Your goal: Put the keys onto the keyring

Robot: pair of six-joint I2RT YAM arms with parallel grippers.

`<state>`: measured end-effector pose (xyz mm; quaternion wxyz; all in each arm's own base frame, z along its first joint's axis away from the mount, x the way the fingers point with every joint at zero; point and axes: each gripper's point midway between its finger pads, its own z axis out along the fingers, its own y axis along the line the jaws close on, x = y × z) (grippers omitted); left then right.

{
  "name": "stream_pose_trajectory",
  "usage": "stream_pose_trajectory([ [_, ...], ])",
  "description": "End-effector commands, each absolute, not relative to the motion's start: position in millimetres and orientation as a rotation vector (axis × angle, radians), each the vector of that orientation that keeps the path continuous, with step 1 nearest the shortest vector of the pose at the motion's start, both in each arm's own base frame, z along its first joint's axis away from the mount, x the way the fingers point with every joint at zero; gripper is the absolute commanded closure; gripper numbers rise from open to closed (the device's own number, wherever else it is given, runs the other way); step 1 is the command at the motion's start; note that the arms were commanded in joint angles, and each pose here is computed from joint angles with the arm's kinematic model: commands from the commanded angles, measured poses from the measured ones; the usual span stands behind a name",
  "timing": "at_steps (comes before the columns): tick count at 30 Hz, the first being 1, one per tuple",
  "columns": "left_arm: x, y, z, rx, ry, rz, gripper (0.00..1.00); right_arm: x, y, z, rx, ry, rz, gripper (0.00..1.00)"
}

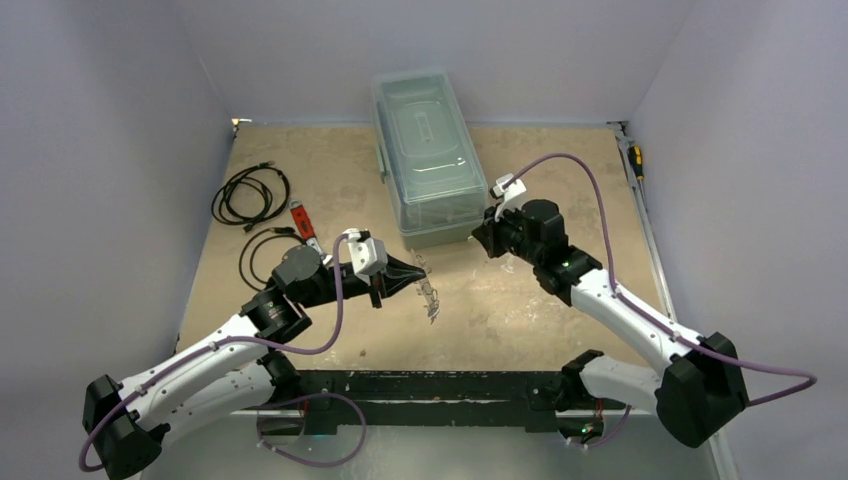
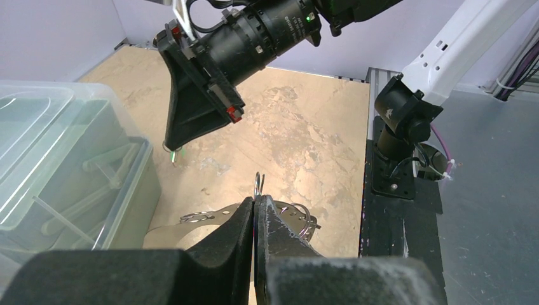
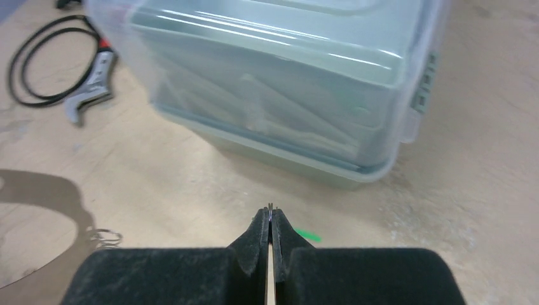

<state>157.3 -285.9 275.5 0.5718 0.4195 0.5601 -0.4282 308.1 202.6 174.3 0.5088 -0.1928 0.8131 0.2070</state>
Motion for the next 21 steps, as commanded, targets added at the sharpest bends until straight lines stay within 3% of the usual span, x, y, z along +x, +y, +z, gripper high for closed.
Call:
stream_pose_trajectory([
  [1, 157, -284, 301, 0.972, 1.215, -0.984, 1.0, 283, 226, 192, -0.64, 1.845, 0.672, 1.0],
  [8, 159, -283, 302, 0.967, 1.218, -0.968, 1.0, 246, 251, 216, -0.856, 1.72, 0.86, 1.0],
  [21, 161, -280, 303, 0.965, 1.212, -0.945, 1.0, 209, 257, 269, -1.011, 1.545, 0.929, 1.0],
])
